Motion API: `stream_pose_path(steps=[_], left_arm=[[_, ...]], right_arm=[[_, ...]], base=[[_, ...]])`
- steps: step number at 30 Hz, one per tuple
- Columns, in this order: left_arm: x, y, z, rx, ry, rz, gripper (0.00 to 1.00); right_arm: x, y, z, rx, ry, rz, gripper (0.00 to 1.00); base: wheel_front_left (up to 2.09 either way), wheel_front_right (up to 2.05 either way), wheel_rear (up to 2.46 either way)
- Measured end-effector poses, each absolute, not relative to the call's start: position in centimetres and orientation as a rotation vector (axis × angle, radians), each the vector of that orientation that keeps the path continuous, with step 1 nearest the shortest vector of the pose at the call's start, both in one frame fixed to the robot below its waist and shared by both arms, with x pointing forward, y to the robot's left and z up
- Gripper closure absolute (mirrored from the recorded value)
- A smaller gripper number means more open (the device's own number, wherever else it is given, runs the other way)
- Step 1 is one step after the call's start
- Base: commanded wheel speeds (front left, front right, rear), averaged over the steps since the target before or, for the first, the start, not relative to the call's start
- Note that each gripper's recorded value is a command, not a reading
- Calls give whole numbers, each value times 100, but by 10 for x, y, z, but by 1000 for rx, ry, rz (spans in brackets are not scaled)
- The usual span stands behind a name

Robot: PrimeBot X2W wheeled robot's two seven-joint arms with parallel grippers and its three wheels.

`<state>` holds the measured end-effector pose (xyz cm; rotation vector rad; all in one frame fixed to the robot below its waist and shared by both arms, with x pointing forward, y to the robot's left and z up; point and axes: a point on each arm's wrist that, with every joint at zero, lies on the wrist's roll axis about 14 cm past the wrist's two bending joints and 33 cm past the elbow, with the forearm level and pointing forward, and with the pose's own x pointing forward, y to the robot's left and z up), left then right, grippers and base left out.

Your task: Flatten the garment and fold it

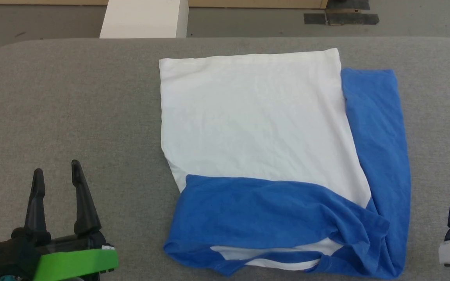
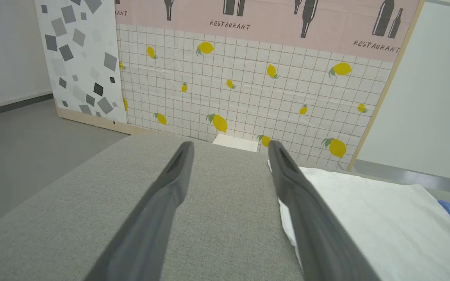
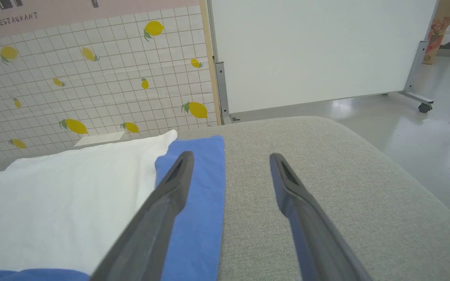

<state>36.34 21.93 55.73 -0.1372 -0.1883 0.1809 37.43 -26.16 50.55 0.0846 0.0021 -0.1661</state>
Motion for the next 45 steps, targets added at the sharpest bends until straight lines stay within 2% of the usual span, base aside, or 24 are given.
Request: stream_pose_path(steps=[6,10,17,21,25,28,40,45], left_arm=[[373,221,547,-171,-179,180,0],[387,224,542,-169,-182,174,0],[417,216,526,-124,-171,107,0],[435,210,512,-107,-154,76,0],[446,208,493,-103,-118,57,0],[450,207,478,-107,-85,55,0],[447,220,438,-58,27,84,0],[448,224,430,-47,46,87,0]], right_arm=[[417,-242,529,130,-16,-100,0],[466,-219,555,119,11,3,0],[539,-216,574,44,135,68,0],[567,-223,539,30,330,40,0],[579,-233,487,20,557,-13,0],[586,-239,462,-6,642,-47,0],[592,-249,371,2,834,-128,0],[598,-252,361,21,824,-149,1]], base=[[0,0,0],[0,0,0],[0,0,0],[0,0,0],[0,0,0],[0,0,0],[0,0,0],[0,0,0]])
